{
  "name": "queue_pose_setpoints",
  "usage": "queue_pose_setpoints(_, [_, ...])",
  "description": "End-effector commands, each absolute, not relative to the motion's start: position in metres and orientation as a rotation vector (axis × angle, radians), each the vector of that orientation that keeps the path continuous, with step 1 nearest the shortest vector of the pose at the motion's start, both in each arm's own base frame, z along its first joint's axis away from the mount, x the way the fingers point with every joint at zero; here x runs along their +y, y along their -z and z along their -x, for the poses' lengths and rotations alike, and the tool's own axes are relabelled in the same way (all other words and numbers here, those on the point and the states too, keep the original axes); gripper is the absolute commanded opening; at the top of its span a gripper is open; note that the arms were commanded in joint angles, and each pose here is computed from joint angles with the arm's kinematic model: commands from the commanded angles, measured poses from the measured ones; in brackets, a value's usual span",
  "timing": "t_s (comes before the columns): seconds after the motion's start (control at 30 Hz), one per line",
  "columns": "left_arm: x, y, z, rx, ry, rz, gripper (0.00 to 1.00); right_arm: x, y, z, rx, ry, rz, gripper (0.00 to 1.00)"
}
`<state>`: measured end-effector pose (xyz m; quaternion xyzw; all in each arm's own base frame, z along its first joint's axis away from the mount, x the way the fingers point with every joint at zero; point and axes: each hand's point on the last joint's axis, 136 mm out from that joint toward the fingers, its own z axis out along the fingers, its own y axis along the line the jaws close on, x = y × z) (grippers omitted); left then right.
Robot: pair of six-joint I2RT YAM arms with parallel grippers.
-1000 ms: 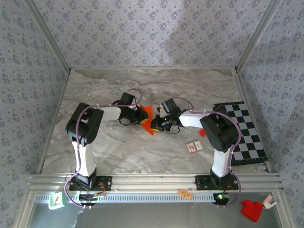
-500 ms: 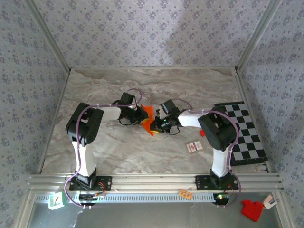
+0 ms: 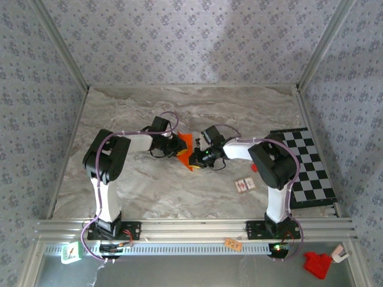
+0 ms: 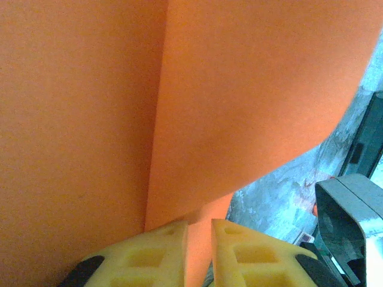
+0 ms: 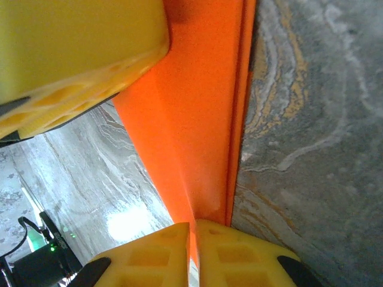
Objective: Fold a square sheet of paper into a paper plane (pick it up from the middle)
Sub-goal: Fourth fold the wing at the center of the table.
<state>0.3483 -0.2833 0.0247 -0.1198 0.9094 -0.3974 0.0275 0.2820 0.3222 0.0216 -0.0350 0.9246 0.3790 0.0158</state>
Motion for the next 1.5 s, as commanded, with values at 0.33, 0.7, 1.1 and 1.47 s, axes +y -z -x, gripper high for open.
queue_pose_setpoints(0.33, [-0.255, 0.026, -0.327, 2.983, 0.990, 0.568, 0.18, 0.286, 0.013, -0.212, 3.123, -0.990, 0.086, 0.13])
queue_pose_setpoints(0.7, [-0.262, 0.015, -0.328, 2.965, 1.045, 0.564, 0.18, 0.291, -0.060, -0.257, 2.813, -0.991, 0.184, 0.14])
queue_pose_setpoints(1.1, [-0.272, 0.006, -0.328, 2.937, 1.102, 0.633, 0.17, 0.325, -0.053, -0.297, 2.766, -0.997, 0.191, 0.11])
queue_pose_setpoints(1.47, [-0.277, -0.006, -0.330, 2.905, 1.167, 0.655, 0.18, 0.311, -0.012, -0.283, 2.909, -0.862, 0.182, 0.10])
